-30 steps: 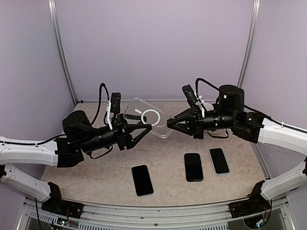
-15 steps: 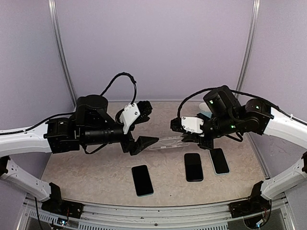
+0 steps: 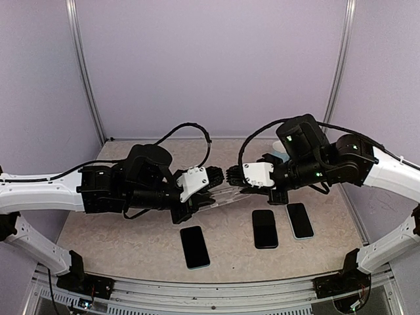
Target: Put the phone into the phone case
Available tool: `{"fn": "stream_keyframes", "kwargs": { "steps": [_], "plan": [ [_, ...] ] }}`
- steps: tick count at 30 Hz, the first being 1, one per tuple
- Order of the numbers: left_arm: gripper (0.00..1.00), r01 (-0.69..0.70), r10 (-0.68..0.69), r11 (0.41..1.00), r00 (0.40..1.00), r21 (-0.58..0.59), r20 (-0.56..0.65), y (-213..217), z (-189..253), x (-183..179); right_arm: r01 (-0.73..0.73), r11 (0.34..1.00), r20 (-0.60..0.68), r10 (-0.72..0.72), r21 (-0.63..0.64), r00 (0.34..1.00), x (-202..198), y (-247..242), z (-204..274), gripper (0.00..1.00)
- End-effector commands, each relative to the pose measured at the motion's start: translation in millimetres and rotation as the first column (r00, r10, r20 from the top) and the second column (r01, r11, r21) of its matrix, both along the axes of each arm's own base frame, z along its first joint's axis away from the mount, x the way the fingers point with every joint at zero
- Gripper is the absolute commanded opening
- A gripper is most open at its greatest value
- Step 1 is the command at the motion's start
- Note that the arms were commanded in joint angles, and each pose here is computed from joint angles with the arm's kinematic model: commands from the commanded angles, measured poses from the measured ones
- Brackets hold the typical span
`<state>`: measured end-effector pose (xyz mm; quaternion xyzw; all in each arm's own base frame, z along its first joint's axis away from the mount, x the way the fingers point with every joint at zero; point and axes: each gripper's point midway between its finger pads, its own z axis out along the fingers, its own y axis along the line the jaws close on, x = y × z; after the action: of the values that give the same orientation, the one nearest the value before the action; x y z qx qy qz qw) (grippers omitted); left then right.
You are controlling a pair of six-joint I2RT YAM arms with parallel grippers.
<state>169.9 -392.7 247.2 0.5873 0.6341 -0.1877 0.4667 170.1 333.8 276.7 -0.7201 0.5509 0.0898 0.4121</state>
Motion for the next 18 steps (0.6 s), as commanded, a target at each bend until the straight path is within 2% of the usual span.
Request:
{"fn": "stream_keyframes", "kwargs": {
  "steps": [1, 3, 4, 5, 6, 7, 9, 11, 12, 14, 18],
  "plan": [
    [0.00, -0.093, 0.097, 0.974, 0.995, -0.206, 0.008, -3, 38, 13, 0.040, 0.973, 0.051, -0.053, 0.226, 0.997, 4, 10, 41, 0.23],
    [0.00, -0.162, 0.161, 0.920, 0.986, -0.356, -0.034, 5, 58, 21, 0.204, 0.883, 0.014, -0.232, 0.423, 0.973, 32, -1, 63, 0.66],
    [0.00, -0.191, 0.176, 0.870, 0.981, -0.454, -0.077, 11, 72, 24, 0.275, 0.817, -0.071, -0.278, 0.507, 0.958, 44, -9, 70, 0.81],
    [0.00, -0.197, 0.160, 0.820, 0.980, -0.538, -0.115, 19, 83, 21, 0.306, 0.759, -0.162, -0.261, 0.574, 0.952, 48, -16, 77, 0.94],
    [0.00, -0.193, 0.124, 0.758, 0.980, -0.623, -0.153, 25, 92, 17, 0.346, 0.703, -0.268, -0.225, 0.622, 0.937, 52, -19, 80, 0.98],
    [0.00, -0.174, 0.081, 0.688, 0.983, -0.705, -0.164, 33, 105, 10, 0.366, 0.656, -0.346, -0.166, 0.661, 0.923, 49, -18, 82, 0.99],
    [0.00, -0.159, 0.013, 0.564, 0.983, -0.810, -0.184, 49, 120, -2, 0.341, 0.606, -0.407, -0.031, 0.719, 0.913, 36, -7, 84, 0.99],
    [0.00, -0.150, -0.025, 0.493, 0.982, -0.857, -0.187, 58, 128, -6, 0.307, 0.566, -0.432, 0.097, 0.765, 0.897, 21, 1, 88, 0.98],
    [0.00, -0.147, -0.040, 0.492, 0.981, -0.858, -0.191, 55, 128, -7, 0.271, 0.526, -0.407, 0.160, 0.806, 0.899, 13, 2, 97, 0.96],
    [0.00, -0.154, -0.055, 0.512, 0.976, -0.845, -0.212, 47, 124, -6, 0.255, 0.497, -0.405, 0.222, 0.830, 0.887, 5, 9, 100, 0.95],
    [0.00, -0.142, -0.110, 0.512, 0.967, -0.847, -0.229, 39, 117, -10, 0.225, 0.537, -0.437, 0.306, 0.813, 0.846, -7, 38, 98, 0.85]
  ]
}}
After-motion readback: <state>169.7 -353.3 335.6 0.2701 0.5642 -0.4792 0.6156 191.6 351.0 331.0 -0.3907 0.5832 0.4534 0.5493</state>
